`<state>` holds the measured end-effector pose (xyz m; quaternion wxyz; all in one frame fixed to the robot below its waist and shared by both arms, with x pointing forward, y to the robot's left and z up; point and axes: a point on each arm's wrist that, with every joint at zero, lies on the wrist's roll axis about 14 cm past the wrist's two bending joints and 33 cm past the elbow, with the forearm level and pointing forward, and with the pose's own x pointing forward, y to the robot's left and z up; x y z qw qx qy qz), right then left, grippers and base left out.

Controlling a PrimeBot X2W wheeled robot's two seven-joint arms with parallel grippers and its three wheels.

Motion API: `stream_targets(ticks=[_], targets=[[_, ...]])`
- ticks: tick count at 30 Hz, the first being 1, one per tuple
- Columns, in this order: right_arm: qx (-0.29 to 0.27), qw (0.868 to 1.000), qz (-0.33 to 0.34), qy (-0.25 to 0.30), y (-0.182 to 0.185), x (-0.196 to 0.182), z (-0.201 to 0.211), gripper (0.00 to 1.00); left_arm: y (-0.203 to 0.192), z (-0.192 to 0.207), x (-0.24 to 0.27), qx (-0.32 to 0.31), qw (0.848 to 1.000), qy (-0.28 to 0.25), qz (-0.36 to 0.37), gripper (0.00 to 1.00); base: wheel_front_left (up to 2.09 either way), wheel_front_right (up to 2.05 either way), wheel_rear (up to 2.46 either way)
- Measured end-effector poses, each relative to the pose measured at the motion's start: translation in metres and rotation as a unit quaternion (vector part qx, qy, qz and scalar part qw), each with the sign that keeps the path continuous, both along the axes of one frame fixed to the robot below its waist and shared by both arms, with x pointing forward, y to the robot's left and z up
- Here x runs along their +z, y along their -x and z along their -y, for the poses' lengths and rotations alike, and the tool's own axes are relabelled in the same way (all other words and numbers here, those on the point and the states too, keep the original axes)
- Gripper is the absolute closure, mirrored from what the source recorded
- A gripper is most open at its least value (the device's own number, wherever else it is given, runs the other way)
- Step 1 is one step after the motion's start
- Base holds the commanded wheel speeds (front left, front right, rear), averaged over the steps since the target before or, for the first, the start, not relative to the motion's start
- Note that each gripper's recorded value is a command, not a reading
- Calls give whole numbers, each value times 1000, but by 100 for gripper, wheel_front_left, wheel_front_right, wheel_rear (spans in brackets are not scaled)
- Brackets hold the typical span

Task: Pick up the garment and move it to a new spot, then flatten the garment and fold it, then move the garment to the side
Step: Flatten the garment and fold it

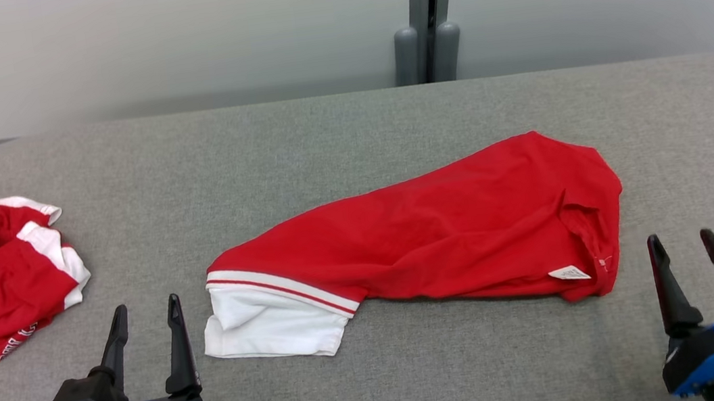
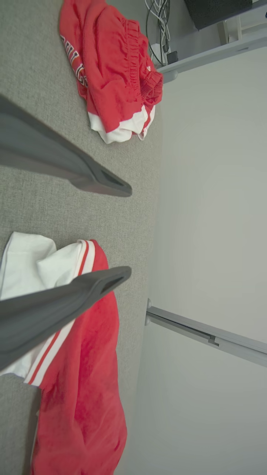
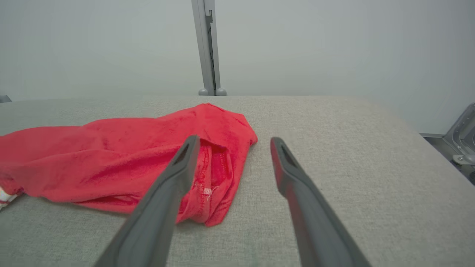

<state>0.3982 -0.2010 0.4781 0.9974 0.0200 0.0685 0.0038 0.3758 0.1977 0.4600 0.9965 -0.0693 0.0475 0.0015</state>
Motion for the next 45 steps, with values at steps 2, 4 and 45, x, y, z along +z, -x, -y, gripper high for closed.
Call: stream_targets(ticks=[2, 4, 45], targets=[[-4, 1000, -1, -15, 10, -2, 1, 0, 3, 1, 1, -2, 1000, 0, 2, 0, 0, 0, 0], [-5, 1000, -2, -23, 16, -2, 1, 0, 4, 2, 4, -4, 1000, -1, 6, 0, 0, 0, 0], [45, 997, -64, -24, 3, -21, -33, 0, 5, 22, -91, -60, 978, -42, -198, 0, 0, 0, 0]])
